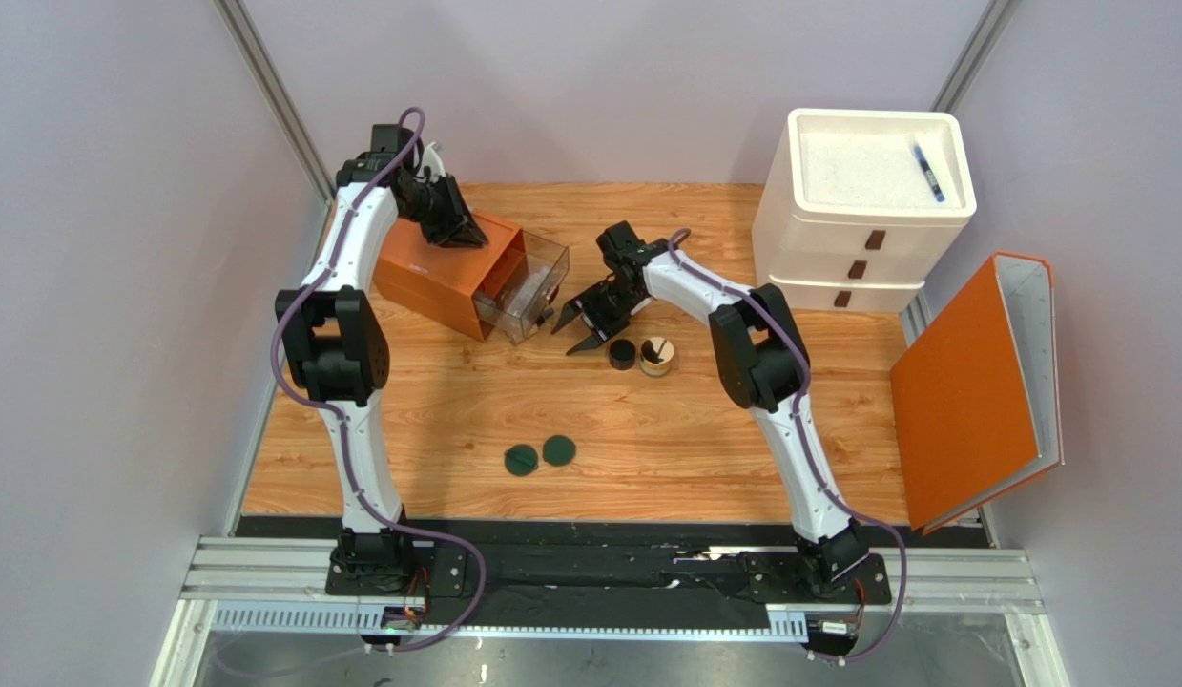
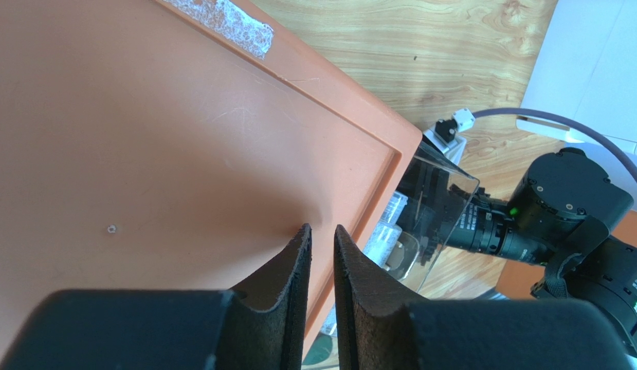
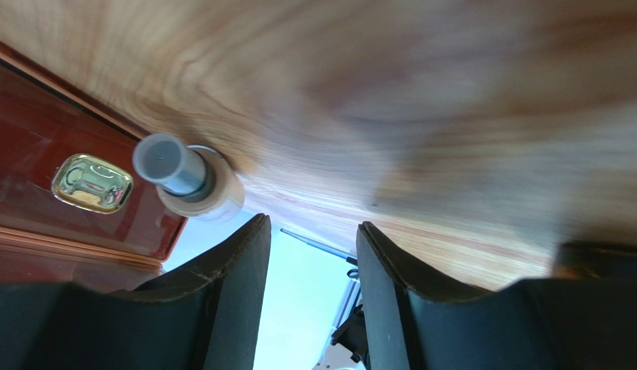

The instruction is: Organize the makeup

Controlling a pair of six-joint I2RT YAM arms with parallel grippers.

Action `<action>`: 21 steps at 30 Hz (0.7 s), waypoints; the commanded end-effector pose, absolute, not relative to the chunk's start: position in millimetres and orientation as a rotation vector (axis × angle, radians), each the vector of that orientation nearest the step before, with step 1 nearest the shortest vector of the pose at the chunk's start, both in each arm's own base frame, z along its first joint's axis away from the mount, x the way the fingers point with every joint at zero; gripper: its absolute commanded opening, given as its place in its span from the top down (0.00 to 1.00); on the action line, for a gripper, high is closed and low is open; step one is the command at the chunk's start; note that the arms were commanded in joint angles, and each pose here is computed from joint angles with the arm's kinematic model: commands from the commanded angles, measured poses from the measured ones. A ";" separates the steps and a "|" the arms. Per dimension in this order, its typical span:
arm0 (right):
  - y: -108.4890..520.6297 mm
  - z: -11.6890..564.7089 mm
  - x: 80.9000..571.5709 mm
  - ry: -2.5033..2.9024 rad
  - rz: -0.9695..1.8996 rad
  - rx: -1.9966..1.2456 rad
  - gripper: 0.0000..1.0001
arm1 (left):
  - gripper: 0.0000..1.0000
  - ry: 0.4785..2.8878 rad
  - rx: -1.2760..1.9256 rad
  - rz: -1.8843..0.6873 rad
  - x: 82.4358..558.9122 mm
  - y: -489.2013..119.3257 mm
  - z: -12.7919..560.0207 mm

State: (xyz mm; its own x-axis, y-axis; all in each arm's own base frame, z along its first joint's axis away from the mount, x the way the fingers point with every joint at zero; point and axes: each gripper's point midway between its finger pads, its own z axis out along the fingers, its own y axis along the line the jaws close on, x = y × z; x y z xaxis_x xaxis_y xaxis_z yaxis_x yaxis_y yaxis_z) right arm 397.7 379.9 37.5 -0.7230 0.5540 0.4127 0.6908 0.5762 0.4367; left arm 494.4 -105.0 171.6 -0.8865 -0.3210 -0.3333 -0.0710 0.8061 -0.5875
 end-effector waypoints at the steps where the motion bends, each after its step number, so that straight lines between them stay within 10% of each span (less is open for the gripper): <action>1: 360.6 64.2 401.9 -2.585 -0.894 -1.103 0.52 | 0.77 2.572 -0.310 -0.759 489.8 -97.3 174.3; 21: 378.8 37.4 450.4 -2.502 -1.074 -1.182 0.44 | 0.77 2.580 -0.314 -0.737 484.5 -94.8 174.6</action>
State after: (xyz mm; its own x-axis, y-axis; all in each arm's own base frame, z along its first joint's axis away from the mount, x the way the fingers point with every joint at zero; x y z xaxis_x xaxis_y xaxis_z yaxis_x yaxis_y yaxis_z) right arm 451.5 357.7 40.3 -0.6707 0.6320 0.3883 0.7235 0.4422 0.5300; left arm 493.4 -104.2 171.2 -0.8831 -0.3230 -0.3402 -0.0704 0.8083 -0.5845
